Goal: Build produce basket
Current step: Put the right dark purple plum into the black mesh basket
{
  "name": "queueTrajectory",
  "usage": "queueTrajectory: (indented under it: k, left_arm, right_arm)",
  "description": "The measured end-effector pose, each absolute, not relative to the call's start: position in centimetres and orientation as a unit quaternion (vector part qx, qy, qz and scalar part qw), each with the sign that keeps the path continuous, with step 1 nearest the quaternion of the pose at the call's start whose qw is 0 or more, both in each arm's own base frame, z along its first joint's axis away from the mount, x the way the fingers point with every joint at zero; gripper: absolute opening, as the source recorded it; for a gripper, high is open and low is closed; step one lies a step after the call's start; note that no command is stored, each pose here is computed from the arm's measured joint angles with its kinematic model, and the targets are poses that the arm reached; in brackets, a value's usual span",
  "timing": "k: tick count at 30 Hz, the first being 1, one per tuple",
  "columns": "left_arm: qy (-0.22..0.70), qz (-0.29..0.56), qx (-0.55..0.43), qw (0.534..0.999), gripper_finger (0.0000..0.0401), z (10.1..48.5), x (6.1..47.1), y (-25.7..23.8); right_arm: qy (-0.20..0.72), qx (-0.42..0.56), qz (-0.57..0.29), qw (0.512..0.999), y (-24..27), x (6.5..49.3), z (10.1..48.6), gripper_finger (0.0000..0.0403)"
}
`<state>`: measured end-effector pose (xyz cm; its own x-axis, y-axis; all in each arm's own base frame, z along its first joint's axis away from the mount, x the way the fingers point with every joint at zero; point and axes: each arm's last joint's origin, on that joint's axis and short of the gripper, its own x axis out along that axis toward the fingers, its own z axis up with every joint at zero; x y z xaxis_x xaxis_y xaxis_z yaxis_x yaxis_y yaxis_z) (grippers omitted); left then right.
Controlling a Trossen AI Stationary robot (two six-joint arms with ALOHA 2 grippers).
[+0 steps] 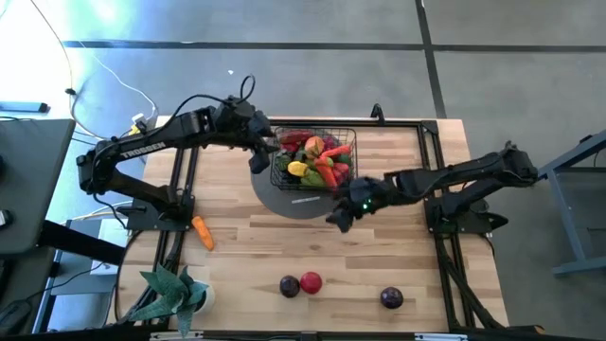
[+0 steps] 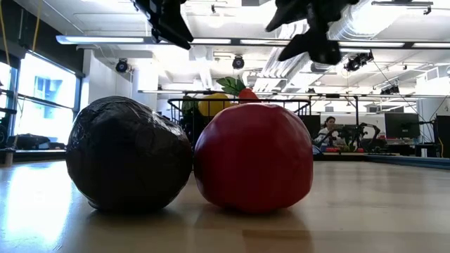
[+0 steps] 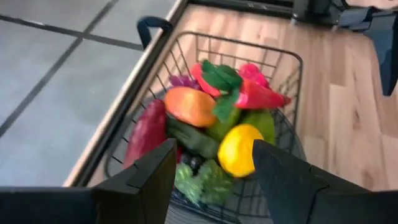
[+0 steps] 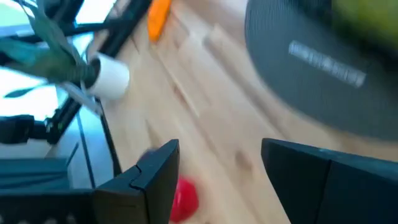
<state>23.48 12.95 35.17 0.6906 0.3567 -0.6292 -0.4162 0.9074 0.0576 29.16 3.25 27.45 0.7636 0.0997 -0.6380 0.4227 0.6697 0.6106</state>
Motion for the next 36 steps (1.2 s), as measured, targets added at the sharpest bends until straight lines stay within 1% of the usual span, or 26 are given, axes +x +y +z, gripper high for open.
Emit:
queueTrajectory:
  k: [7, 14, 21, 24, 29, 33, 36]
  left_arm:
    - [0.349, 0.181, -0.044, 0.918, 0.0200, 34.9, 24.1, 11.3]
    - [0.344, 0.160, -0.068, 0.923, 0.0200, 34.9, 24.8, 9.5]
    - [0.340, 0.144, -0.100, 0.924, 0.0200, 34.9, 25.4, 7.7]
    - [0.341, 0.136, -0.110, 0.923, 0.0200, 34.9, 25.6, 7.0]
    - [0.355, 0.128, -0.135, 0.916, 0.0200, 34.6, 25.7, 5.8]
    - [0.367, 0.122, -0.146, 0.910, 0.0200, 34.4, 25.7, 5.0]
    - [0.368, 0.120, -0.153, 0.909, 0.0200, 34.4, 25.8, 4.6]
  right_arm:
    - [0.381, 0.411, -0.074, 0.825, 7.0, 28.0, 26.9, 0.0210]
    - [0.465, 0.423, -0.062, 0.775, 9.8, 26.2, 26.1, 0.0211]
    - [0.509, 0.424, -0.008, 0.749, 11.8, 25.2, 26.1, 0.0213]
    - [0.532, 0.412, -0.001, 0.739, 12.5, 24.6, 25.9, 0.0228]
    - [0.583, 0.373, -0.003, 0.722, 14.1, 23.0, 25.1, 0.0275]
    - [0.617, 0.350, 0.023, 0.704, 15.9, 22.1, 24.4, 0.0311]
    - [0.631, 0.328, 0.045, 0.702, 17.1, 21.4, 24.1, 0.0327]
